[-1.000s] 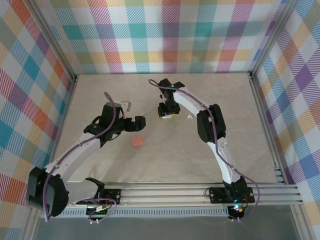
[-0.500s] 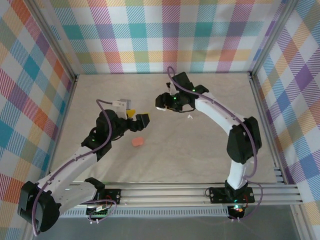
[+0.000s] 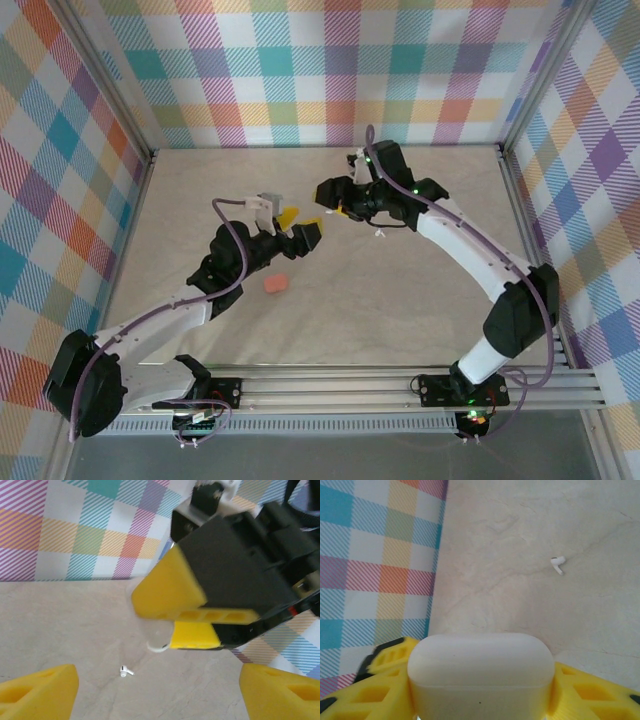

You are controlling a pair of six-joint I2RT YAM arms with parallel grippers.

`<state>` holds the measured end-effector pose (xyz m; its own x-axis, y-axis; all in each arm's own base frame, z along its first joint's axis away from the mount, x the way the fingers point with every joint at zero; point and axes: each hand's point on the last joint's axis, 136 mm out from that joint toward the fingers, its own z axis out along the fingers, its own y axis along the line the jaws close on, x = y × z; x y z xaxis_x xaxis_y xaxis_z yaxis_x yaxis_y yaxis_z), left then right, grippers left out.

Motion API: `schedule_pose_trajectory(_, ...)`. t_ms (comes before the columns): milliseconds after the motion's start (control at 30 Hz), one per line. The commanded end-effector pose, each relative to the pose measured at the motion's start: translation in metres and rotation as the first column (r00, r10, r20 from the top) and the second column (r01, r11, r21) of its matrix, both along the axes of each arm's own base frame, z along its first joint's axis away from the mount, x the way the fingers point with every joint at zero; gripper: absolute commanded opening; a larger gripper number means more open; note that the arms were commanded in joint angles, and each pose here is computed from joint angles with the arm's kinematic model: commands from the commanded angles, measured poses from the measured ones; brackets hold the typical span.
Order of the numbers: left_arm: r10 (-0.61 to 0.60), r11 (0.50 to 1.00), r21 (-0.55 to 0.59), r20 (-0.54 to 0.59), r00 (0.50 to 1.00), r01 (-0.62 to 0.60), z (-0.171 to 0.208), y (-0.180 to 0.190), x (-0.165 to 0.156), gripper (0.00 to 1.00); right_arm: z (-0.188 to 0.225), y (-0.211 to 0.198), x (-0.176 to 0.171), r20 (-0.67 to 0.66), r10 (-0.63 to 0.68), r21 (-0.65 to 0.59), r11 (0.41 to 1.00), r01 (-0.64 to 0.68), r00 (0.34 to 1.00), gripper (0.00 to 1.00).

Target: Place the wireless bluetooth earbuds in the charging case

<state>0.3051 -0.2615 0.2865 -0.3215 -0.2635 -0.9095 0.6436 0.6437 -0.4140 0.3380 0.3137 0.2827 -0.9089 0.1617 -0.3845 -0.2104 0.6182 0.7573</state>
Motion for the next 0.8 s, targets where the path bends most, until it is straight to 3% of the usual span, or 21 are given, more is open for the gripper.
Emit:
schedule_pose_trajectory(0,-0.024,0.999,-0.026,0.078,0.997,0.026,0.017,-0.012,-0.002,0.83,0.018,-0.003,-0.007,0.025,-0.001,0.047,0.999,-0.001,1.0,0.42)
schedule_pose_trajectory(367,-0.051,0.995,-0.082,0.145,0.988,0.063,0.034,-0.029,0.004,0.81,0.024,-0.002,-0.022,0.013,0.015,0.091,0.996,-0.016,1.0,0.42)
schedule_pose_trajectory(767,-0.059,0.993,-0.089,0.139,0.989,0.072,0.031,-0.04,0.015,0.64,0.038,0.001,-0.033,0.007,0.037,0.15,0.988,-0.038,0.999,0.44)
